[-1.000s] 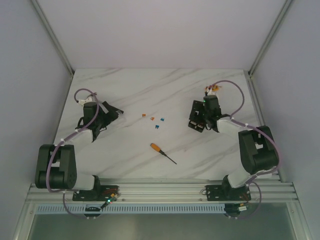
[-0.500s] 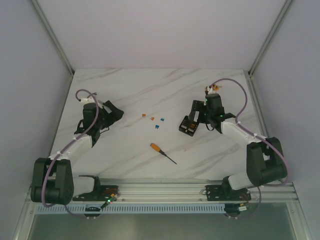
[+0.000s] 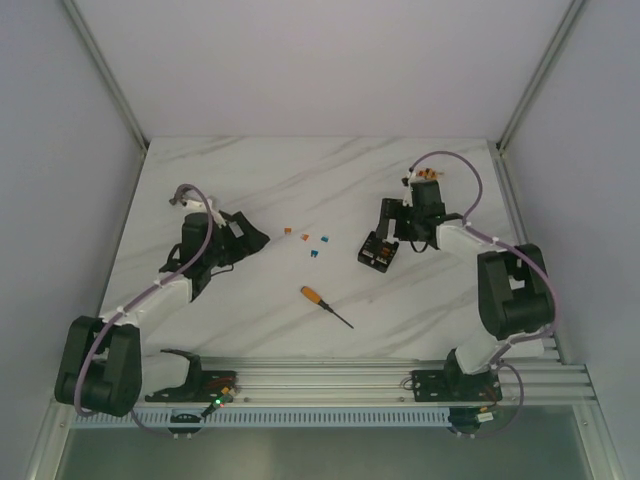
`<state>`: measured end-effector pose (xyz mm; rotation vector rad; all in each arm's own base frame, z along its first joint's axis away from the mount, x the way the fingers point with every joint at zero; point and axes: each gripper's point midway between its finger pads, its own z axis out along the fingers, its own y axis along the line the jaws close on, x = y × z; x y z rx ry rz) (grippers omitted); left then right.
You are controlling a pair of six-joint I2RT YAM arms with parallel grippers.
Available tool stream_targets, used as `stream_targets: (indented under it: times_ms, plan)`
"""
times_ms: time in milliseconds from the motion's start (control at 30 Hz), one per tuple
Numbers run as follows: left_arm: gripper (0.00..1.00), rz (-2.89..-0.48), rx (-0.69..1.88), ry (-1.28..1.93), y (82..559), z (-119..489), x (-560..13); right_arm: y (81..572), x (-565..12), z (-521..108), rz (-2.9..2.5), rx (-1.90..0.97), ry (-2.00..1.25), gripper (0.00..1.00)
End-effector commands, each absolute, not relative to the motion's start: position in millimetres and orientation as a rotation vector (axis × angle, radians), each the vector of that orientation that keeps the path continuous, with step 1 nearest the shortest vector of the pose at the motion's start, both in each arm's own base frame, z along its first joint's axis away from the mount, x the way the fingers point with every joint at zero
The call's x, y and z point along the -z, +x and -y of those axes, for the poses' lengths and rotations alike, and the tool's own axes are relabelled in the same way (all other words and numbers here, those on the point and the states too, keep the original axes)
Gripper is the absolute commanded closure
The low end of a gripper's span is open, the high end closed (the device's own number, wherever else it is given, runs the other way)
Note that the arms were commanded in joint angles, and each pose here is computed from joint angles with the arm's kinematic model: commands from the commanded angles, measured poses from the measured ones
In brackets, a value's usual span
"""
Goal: Snap on the fuse box
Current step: Adjust the fuse box base at the center of the board.
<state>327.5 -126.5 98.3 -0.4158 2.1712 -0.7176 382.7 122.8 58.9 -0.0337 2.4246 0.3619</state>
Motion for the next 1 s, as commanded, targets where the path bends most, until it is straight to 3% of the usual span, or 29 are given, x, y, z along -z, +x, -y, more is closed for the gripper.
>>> stream_targets:
  times_ms: [0, 633, 833, 967]
  plan:
    - [0.00, -2.202, 0.756, -0.389, 318.3, 139.4, -95.3, 385.5, -59.6, -146.5, -2.416, -0.504, -0.182, 0.06]
    - [0.00, -2.255, 0.808, -0.293, 315.9, 168.1, -91.9, 283.9, -42.5, -195.9, -2.571, -0.708, -0.330, 0.10]
    - [0.00, -2.255, 0.821, -0.285, 316.0, 171.9, -94.0, 278.1, -57.7, -207.1, -2.535, -0.701, -0.374, 0.10]
    - [0.00, -2.254, 0.821, -0.282, 316.6, 172.1, -94.8, 297.8, -76.5, -191.3, -2.480, -0.519, -0.359, 0.10]
